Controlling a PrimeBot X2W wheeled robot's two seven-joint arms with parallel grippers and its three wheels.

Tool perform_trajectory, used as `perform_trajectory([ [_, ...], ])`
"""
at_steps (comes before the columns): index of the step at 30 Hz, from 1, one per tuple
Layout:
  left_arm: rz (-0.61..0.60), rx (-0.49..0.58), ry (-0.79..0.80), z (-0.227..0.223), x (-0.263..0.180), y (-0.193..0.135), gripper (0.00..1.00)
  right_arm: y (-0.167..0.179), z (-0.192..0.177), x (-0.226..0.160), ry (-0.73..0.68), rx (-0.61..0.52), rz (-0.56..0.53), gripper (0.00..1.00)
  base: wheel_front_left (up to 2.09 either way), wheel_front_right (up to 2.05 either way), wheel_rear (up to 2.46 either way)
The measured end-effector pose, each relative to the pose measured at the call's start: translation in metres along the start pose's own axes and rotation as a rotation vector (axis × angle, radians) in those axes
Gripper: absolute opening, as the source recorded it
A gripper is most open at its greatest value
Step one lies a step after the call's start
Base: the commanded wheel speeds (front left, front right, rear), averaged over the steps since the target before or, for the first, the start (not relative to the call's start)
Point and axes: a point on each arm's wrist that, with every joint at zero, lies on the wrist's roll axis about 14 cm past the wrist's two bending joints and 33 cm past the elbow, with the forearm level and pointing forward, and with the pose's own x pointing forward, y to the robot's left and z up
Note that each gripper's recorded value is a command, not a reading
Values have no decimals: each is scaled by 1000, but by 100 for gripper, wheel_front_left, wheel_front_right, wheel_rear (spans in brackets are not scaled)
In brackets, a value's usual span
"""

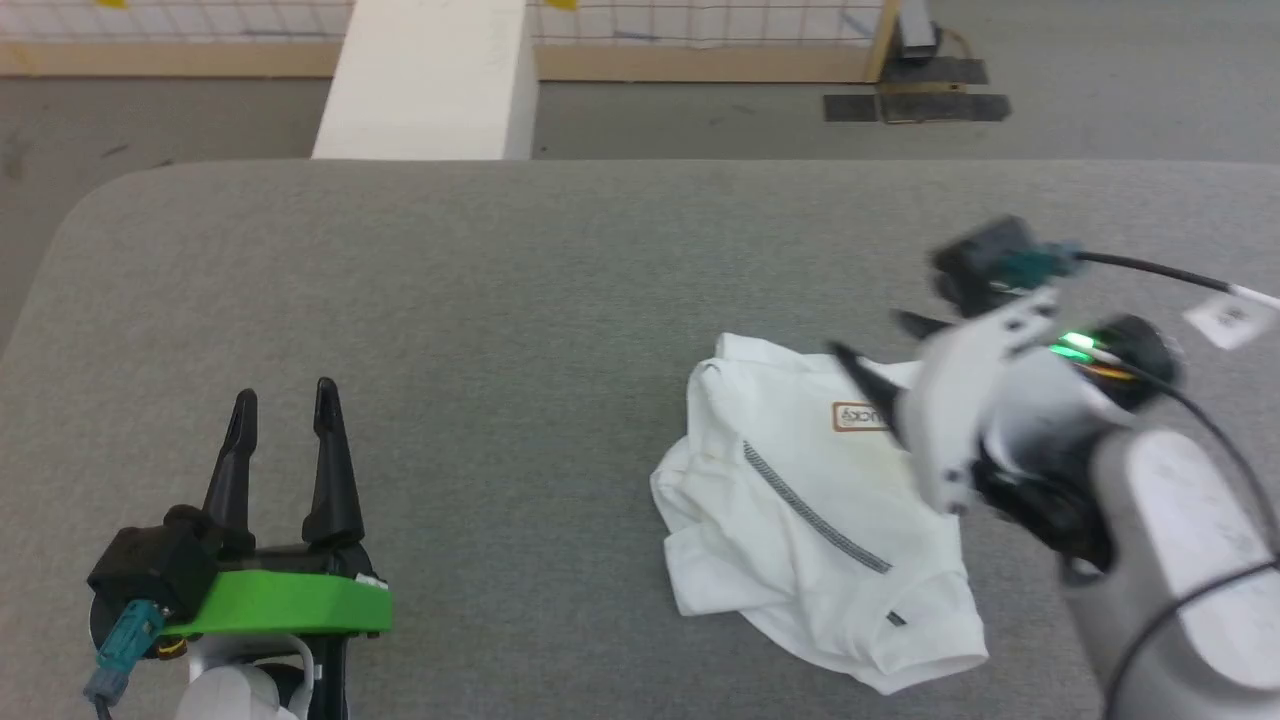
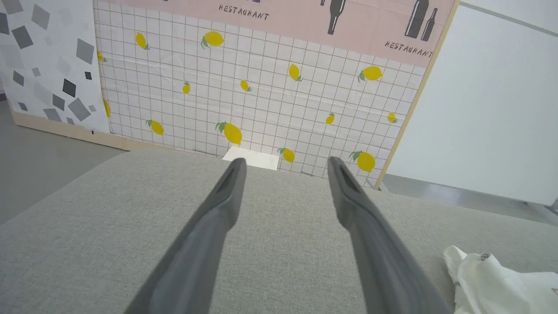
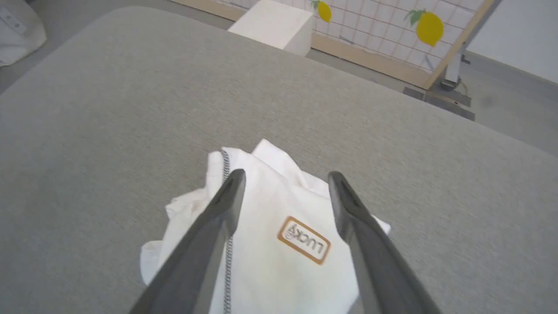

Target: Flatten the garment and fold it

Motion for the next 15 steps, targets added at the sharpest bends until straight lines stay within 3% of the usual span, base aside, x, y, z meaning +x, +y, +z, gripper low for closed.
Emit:
perform_trajectory([
  [3, -30, -6, -5, 0, 5, -10, 100, -40, -37, -21, 97, 24, -144, 100, 0, 0, 0],
  [6, -48, -13, 3, -4, 7, -17, 100, -54, -75, -34, 193, 64, -210, 100, 0, 0, 0],
  [15, -36, -9, 41, -17, 7, -12, 100, -31, -134, -18, 347, 158, -168, 100, 0, 0, 0],
])
